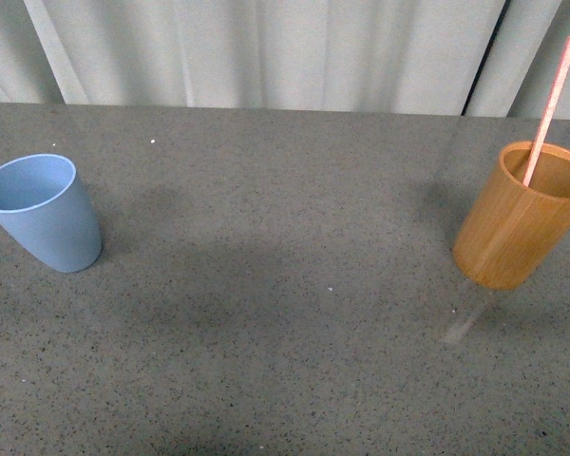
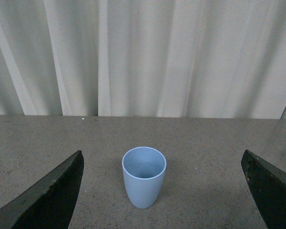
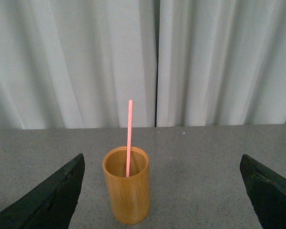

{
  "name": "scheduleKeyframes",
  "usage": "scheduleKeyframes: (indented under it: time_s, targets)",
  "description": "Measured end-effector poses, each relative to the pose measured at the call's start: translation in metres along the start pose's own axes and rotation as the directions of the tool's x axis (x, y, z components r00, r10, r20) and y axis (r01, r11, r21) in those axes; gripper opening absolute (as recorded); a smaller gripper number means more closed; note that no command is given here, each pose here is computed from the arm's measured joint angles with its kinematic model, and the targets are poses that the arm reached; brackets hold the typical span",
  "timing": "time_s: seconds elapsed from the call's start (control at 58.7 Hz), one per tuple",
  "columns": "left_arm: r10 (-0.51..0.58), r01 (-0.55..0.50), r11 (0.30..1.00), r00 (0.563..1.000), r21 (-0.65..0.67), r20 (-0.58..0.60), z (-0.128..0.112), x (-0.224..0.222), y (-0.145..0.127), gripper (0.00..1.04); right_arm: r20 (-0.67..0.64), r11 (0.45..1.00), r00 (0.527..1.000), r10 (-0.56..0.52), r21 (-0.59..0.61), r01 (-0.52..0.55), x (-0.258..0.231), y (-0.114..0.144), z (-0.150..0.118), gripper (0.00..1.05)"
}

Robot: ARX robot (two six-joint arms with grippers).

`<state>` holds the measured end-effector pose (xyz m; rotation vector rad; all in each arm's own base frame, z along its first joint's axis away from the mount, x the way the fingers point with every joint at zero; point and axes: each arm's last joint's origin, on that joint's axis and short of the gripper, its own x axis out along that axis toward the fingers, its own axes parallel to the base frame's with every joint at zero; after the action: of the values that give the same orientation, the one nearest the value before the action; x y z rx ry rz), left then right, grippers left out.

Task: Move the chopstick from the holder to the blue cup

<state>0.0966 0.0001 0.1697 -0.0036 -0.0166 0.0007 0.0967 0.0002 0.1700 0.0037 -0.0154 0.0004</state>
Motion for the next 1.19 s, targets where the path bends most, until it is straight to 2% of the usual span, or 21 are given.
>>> scheduleKeyframes:
  time_s: [0.852, 0.869, 0.903, 0.92, 0.955, 1.006, 1.091, 1.193]
  targets:
    - [0.000, 0.000, 1.000, 1.000, -0.001, -0.003, 0.000, 0.000, 0.000, 0.98, 0.000, 1.000, 1.000, 0.000, 0.000, 0.000, 0.000, 0.000, 0.000, 0.95]
    - [0.003, -0.003, 1.000, 1.000, -0.002, -0.015, -0.001, 0.000, 0.000, 0.98, 0.000, 1.000, 1.000, 0.000, 0.000, 0.000, 0.000, 0.000, 0.000, 0.95]
    - [0.020, -0.023, 1.000, 0.989, -0.020, -0.147, -0.003, 0.001, 0.001, 0.98, 0.000, 1.000, 1.000, 0.000, 0.000, 0.000, 0.000, 0.000, 0.000, 0.95]
    - [0.021, -0.025, 0.999, 0.984, -0.023, -0.176, -0.003, 0.001, 0.001, 0.98, 0.000, 1.000, 1.000, 0.000, 0.000, 0.000, 0.000, 0.000, 0.000, 0.95]
    - [0.015, -0.029, 0.999, 0.958, -0.045, -0.285, -0.007, 0.003, 0.001, 0.98, 0.000, 1.000, 1.000, 0.000, 0.000, 0.000, 0.000, 0.000, 0.000, 0.95]
    - [0.020, -0.049, 0.996, 0.929, -0.070, -0.370, -0.012, 0.006, 0.003, 0.98, 0.000, 1.000, 1.000, 0.000, 0.000, 0.000, 0.000, 0.000, 0.000, 0.95]
    - [0.012, -0.067, 0.991, 0.906, -0.115, -0.424, -0.012, 0.011, 0.006, 0.98, 0.000, 1.000, 1.000, 0.000, 0.000, 0.000, 0.000, 0.000, 0.000, 0.95]
    - [0.017, -0.086, 0.986, 0.906, -0.144, -0.422, 0.000, 0.019, 0.009, 0.98, 0.000, 1.000, 1.000, 0.000, 0.000, 0.000, 0.000, 0.000, 0.000, 0.95]
